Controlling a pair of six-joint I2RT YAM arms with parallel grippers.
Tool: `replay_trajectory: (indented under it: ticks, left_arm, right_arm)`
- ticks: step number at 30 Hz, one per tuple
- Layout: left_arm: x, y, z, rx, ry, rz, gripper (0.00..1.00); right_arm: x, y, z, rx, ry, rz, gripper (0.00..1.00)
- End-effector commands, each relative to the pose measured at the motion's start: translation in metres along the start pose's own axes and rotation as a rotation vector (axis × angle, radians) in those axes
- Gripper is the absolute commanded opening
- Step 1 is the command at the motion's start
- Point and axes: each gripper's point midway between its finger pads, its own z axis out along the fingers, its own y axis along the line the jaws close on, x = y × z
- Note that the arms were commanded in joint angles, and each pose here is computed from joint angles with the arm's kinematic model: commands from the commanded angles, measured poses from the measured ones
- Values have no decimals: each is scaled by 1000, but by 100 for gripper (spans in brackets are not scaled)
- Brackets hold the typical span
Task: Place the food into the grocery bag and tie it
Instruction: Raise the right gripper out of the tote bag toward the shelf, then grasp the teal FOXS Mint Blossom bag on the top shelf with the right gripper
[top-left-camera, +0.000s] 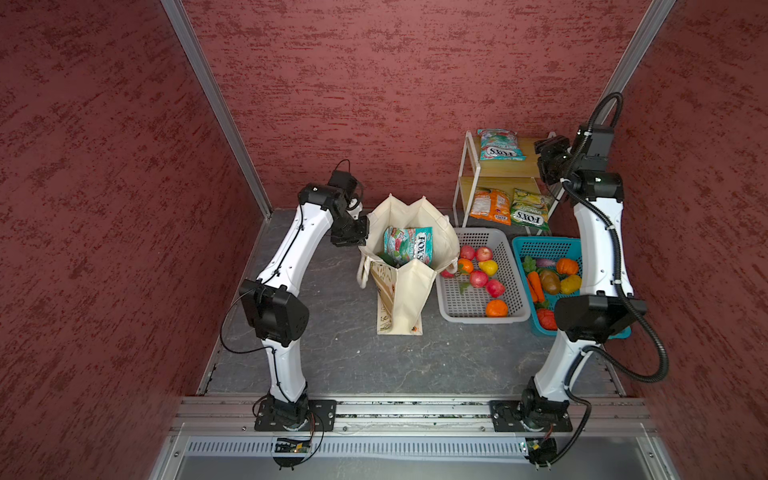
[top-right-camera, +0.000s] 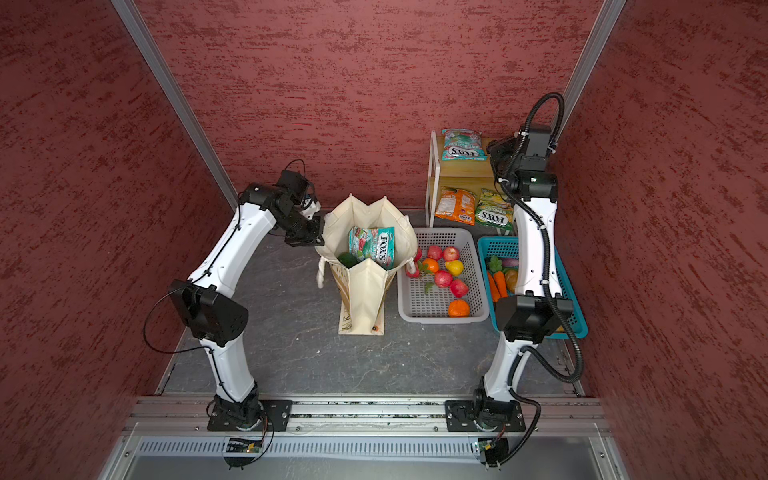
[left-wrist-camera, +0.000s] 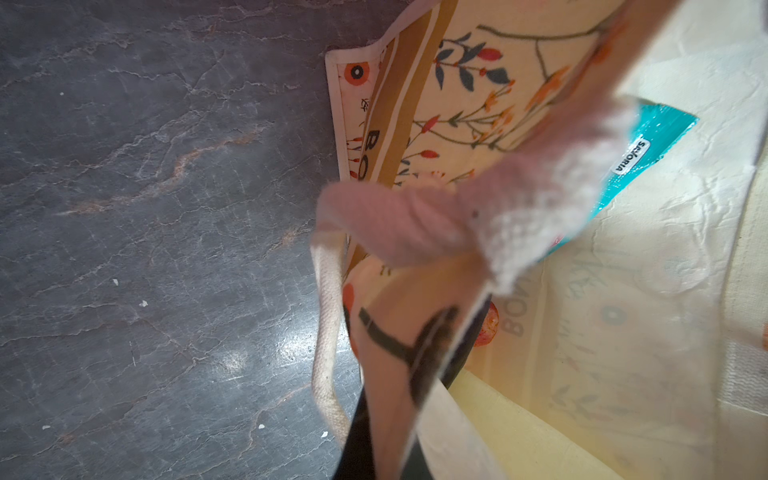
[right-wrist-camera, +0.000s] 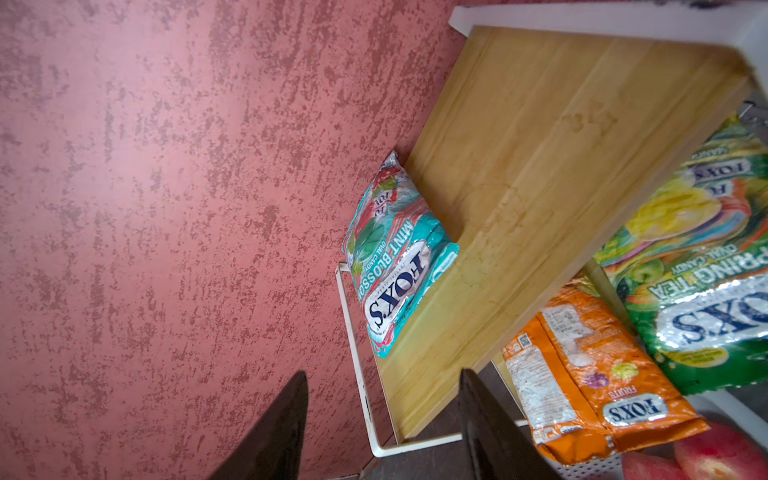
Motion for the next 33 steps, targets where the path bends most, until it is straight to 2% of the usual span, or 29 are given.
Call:
replay_trajectory:
  ticks: [1, 19, 33]
  left_arm:
    - [-8, -4, -4, 18, -41, 2, 2]
    - [-11, -4, 0, 18, -48, -7, 2]
    - [-14, 0, 3, 17, -43, -17, 2]
  right_arm:
    - [3, 1, 12, -27, 21, 73, 59]
    - [9, -13, 50, -19, 58, 167, 63]
    - [9, -25, 76, -11, 55, 219, 59]
